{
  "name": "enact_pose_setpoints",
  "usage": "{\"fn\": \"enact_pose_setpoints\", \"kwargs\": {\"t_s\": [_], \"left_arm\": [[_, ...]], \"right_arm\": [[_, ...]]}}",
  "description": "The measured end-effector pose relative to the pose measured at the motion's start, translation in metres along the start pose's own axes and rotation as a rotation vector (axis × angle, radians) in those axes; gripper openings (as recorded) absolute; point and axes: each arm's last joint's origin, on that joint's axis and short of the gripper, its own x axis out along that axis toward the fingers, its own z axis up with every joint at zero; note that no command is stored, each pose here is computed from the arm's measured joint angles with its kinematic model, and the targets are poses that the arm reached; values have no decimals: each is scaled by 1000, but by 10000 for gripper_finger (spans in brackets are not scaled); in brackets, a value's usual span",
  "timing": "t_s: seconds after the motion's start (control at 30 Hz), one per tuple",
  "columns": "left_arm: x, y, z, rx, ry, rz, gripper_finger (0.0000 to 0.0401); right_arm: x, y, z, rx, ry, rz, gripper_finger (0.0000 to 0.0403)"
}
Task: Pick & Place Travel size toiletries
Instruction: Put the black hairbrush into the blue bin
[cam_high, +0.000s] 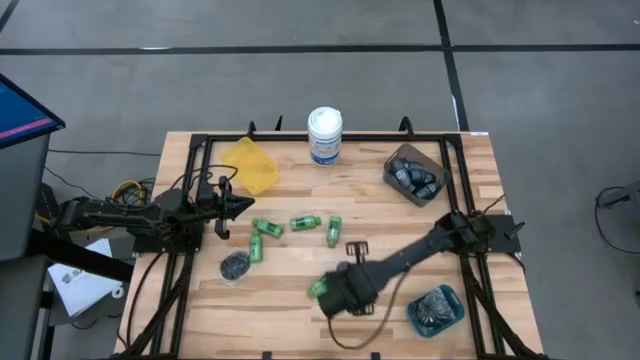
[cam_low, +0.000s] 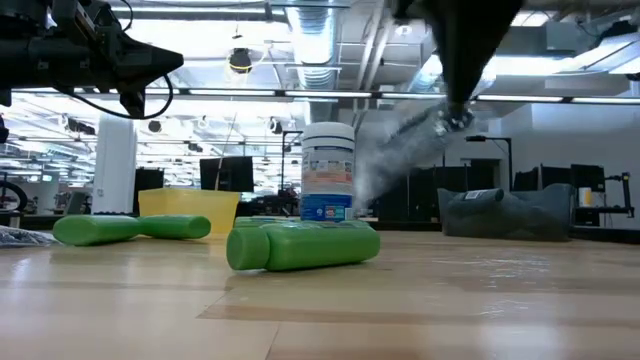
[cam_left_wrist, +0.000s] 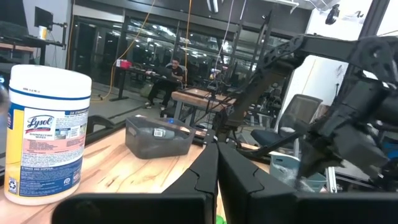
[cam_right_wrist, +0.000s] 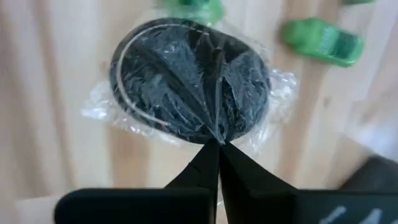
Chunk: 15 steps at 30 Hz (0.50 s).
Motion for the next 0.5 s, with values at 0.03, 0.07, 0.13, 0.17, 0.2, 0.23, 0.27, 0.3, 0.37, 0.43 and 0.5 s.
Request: {"fn": "enact_pose_setpoints", "kwargs": {"t_s": [0.03,0.07,0.13,0.17,0.2,0.23,0.27,0.3,0.37,0.43,0.5], "left_arm": [[0,0,0,0,0,0,2],[0,0,0,0,0,0,2],[0,0,0,0,-3,-1,2],[0,0,0,-1,-3,-1,2],[0,0,0,0,-3,-1,2],[0,0,0,0,-1,0,2],[0,0,-1,1,6,1,2],[0,0,-1,1,6,1,2],[1,0,-1,1,8,2,2],[1,0,-2,3,14,3,2],[2,0,-2,3,16,4,2]], "right_arm": [[-4,7,-6,6,-8,3,0],[-8,13,-15,19,-3,-3,0],[-17,20,-30,92,-17,4,0],[-21,24,-41,129,-21,4,0],[-24,27,-53,165,-13,-3,0],[-28,28,-65,208,-12,-8,0],[-34,29,-77,261,-26,-1,0],[-39,29,-91,311,-41,2,0],[-46,30,-121,392,-53,-2,0],[-50,30,-150,497,-66,2,0],[-50,34,-182,594,-73,1,0]]}}
